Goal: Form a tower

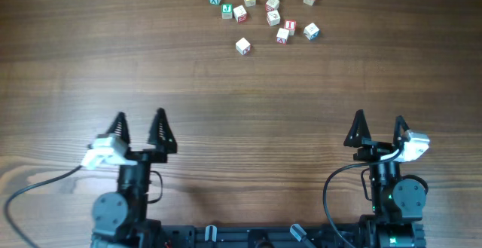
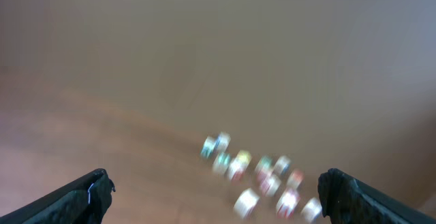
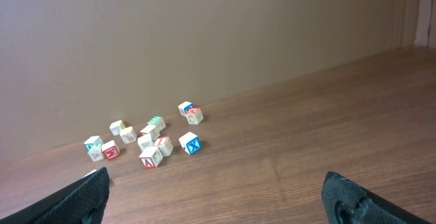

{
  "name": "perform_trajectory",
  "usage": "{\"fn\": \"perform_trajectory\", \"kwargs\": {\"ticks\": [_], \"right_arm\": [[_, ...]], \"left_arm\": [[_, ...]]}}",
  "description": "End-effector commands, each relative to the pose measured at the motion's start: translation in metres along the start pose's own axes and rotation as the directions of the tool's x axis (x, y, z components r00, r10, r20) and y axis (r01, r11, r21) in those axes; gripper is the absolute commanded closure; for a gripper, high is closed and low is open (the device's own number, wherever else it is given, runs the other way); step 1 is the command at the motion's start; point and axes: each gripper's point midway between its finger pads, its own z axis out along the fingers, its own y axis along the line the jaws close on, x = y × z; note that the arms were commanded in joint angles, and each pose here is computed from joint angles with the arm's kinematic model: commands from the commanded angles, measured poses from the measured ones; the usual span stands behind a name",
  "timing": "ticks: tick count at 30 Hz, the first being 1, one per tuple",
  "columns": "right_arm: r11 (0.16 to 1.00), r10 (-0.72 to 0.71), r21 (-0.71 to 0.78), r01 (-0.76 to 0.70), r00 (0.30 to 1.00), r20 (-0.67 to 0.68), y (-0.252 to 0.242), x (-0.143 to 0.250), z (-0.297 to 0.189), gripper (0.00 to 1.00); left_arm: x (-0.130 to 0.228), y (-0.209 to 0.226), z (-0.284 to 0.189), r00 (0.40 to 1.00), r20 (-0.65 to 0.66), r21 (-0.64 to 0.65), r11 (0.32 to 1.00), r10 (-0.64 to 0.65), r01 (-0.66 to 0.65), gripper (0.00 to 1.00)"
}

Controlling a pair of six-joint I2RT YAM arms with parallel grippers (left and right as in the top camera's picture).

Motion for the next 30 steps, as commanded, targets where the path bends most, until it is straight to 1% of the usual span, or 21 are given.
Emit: {"fn": "perform_trajectory", "kwargs": {"ticks": [1, 4, 6, 7, 8, 11, 12, 15, 17, 19, 21, 22, 24, 25, 26, 28, 29, 30], "right_arm": [[1.000, 0.007, 0.013, -0.007, 1.000, 0.015, -0.002, -0.003, 0.000, 0.00], [1.000, 0.006, 0.013, -0.006, 1.000, 0.015, -0.003, -0.003, 0.000, 0.00], [1.000, 0.007, 0.013, -0.007, 1.000, 0.015, -0.002, -0.003, 0.000, 0.00], [1.000, 0.006, 0.013, -0.006, 1.000, 0.015, -0.003, -0.003, 0.000, 0.00], [1.000, 0.007, 0.013, -0.007, 1.000, 0.015, -0.003, -0.003, 0.000, 0.00], [1.000, 0.007, 0.013, -0.007, 1.000, 0.015, -0.003, -0.003, 0.000, 0.00], [1.000, 0.007, 0.013, -0.007, 1.000, 0.015, -0.002, -0.003, 0.000, 0.00], [1.000, 0.006, 0.013, -0.006, 1.000, 0.015, -0.003, -0.003, 0.000, 0.00], [1.000, 0.007, 0.013, -0.007, 1.000, 0.015, -0.003, -0.003, 0.000, 0.00], [1.000, 0.007, 0.013, -0.007, 1.000, 0.015, -0.003, -0.003, 0.000, 0.00], [1.000, 0.007, 0.013, -0.007, 1.000, 0.015, -0.002, -0.003, 0.000, 0.00], [1.000, 0.007, 0.013, -0.007, 1.000, 0.015, -0.003, -0.003, 0.000, 0.00], [1.000, 0.007, 0.013, -0.007, 1.000, 0.015, -0.002, -0.003, 0.000, 0.00], [1.000, 0.006, 0.013, -0.006, 1.000, 0.015, -0.002, -0.003, 0.000, 0.00], [1.000, 0.006, 0.013, -0.006, 1.000, 0.015, -0.002, -0.003, 0.000, 0.00], [1.000, 0.007, 0.013, -0.007, 1.000, 0.015, -0.003, -0.003, 0.000, 0.00], [1.000, 0.007, 0.013, -0.007, 1.000, 0.015, -0.003, -0.003, 0.000, 0.00], [1.000, 0.007, 0.013, -0.007, 1.000, 0.015, -0.002, -0.003, 0.000, 0.00]], "left_arm": [[-0.057, -0.032, 0.007, 0.997, 0.049, 0.042, 0.997, 0.058, -0.060, 0.00], [-0.078, -0.057, 0.031, 0.998, -0.008, 0.087, 0.994, 0.069, -0.068, 0.00], [-0.079, -0.078, 0.059, 0.988, -0.126, 0.127, 0.990, 0.085, -0.069, 0.00], [-0.075, -0.087, 0.074, 0.974, -0.202, 0.144, 0.987, 0.098, -0.069, 0.00], [-0.072, -0.098, 0.087, 0.956, -0.259, 0.180, 0.979, 0.139, -0.093, 0.00], [-0.058, -0.126, 0.133, 0.875, -0.412, 0.297, 0.945, 0.255, -0.136, 0.00], [-0.052, -0.131, 0.147, 0.847, -0.456, 0.315, 0.940, 0.274, -0.135, 0.00], [-0.030, -0.133, 0.194, 0.764, -0.588, 0.284, 0.952, 0.266, -0.112, 0.00], [-0.011, -0.139, 0.221, 0.719, -0.642, 0.283, 0.954, 0.267, -0.102, 0.00], [0.009, -0.148, 0.236, 0.708, -0.650, 0.303, 0.949, 0.276, -0.092, 0.00], [0.032, -0.150, 0.240, 0.678, -0.679, 0.309, 0.947, 0.282, -0.084, 0.00], [0.048, -0.158, 0.241, 0.659, -0.697, 0.334, 0.941, 0.282, -0.050, 0.00], [0.072, -0.171, 0.248, 0.647, -0.701, 0.372, 0.928, 0.298, -0.024, 0.00], [0.092, -0.173, 0.255, 0.636, -0.718, 0.357, 0.934, 0.283, -0.013, 0.00], [0.113, -0.171, 0.264, 0.629, -0.745, 0.296, 0.955, 0.222, 0.014, 0.00], [0.145, -0.163, 0.276, 0.618, -0.774, 0.203, 0.979, 0.139, 0.034, 0.00], [0.173, -0.152, 0.285, 0.612, -0.788, 0.119, 0.992, 0.073, 0.035, 0.00], [0.199, -0.137, 0.293, 0.612, -0.791, 0.007, 0.999, -0.017, 0.035, 0.00]]}}
